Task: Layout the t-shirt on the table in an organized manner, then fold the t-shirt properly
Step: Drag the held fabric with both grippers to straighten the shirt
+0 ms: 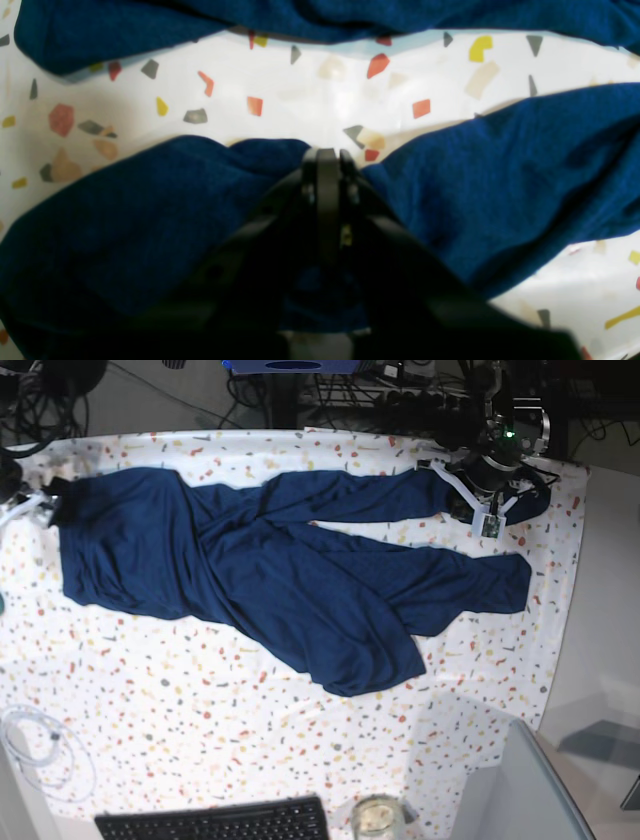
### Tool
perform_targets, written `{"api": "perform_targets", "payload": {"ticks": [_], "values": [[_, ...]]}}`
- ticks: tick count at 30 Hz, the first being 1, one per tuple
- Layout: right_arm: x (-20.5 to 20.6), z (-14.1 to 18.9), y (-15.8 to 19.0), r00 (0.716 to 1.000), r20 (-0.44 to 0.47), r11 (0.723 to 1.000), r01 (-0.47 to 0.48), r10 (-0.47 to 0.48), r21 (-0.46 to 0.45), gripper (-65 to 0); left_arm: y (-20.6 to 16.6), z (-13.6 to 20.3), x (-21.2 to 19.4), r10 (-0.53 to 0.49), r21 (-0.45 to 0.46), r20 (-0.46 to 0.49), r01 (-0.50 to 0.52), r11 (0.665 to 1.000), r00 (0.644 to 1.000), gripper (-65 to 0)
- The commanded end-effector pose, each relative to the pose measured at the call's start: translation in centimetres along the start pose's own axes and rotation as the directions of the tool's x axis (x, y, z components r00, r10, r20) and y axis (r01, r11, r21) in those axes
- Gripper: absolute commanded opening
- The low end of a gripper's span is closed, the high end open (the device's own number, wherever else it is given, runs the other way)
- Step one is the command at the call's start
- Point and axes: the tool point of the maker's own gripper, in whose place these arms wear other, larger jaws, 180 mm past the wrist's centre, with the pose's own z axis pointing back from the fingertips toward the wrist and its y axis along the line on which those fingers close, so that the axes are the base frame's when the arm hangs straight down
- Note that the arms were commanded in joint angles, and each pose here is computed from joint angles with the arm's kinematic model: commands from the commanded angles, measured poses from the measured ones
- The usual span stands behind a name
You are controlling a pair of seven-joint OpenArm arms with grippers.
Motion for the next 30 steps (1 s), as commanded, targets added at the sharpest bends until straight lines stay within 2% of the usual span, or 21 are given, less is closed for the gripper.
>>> {"api": "perform_targets", "payload": {"ticks": [1,9,13,15,17,21,23,27,30], "values": [[1.4,0.4,0.2,0.999,0.048,1.000,-0.004,0.003,0.008,-5.3,0.3,0.1,0.5,-0.004,0.003,0.015,0.004,1.000,1.000,-65.0],[-2.6,-2.1,1.5,0.995,-0.038,0.993,0.099,-0.097,0.062,-5.3,0.1,0.1,0.5,-0.001,0.001,0.017,0.001,1.000,1.000,-65.0],[-3.2,-2.6,2.3,0.995,-0.062,0.994,0.079,-0.075,0.079,-5.9,0.1,0.1,0.4,0.000,0.001,0.014,0.000,1.000,1.000,-65.0],[-3.3,-2.9,3.0,0.996,-0.072,0.994,0.063,-0.056,0.094,-12.6,0.1,0.1,0.4,0.000,0.001,0.014,0.000,1.000,1.000,-65.0],[-3.4,-3.1,3.5,0.996,-0.081,0.993,0.052,-0.044,0.104,-22.7,0.1,0.1,0.5,0.000,0.001,0.016,0.000,1.000,1.000,-65.0],[-3.2,-3.2,3.6,0.996,-0.077,0.993,0.050,-0.042,0.107,-47.1,0.1,0.2,0.6,-0.002,0.001,0.020,0.002,1.000,1.000,-65.0],[-3.2,-3.1,3.4,0.996,-0.080,0.993,0.052,-0.044,0.102,-64.4,0.2,0.3,0.5,-0.005,0.002,0.017,0.005,1.000,1.000,-65.0],[-2.7,-2.6,3.3,0.998,-0.064,0.995,0.034,-0.028,0.097,-64.8,0.3,0.3,0.4,-0.008,0.004,0.016,0.008,1.000,1.000,-65.0],[-2.1,-1.2,3.3,0.999,-0.030,0.997,-0.014,0.016,0.076,-65.0,0.2,0.3,0.4,-0.005,0.002,0.017,0.005,1.000,1.000,-65.0]]}}
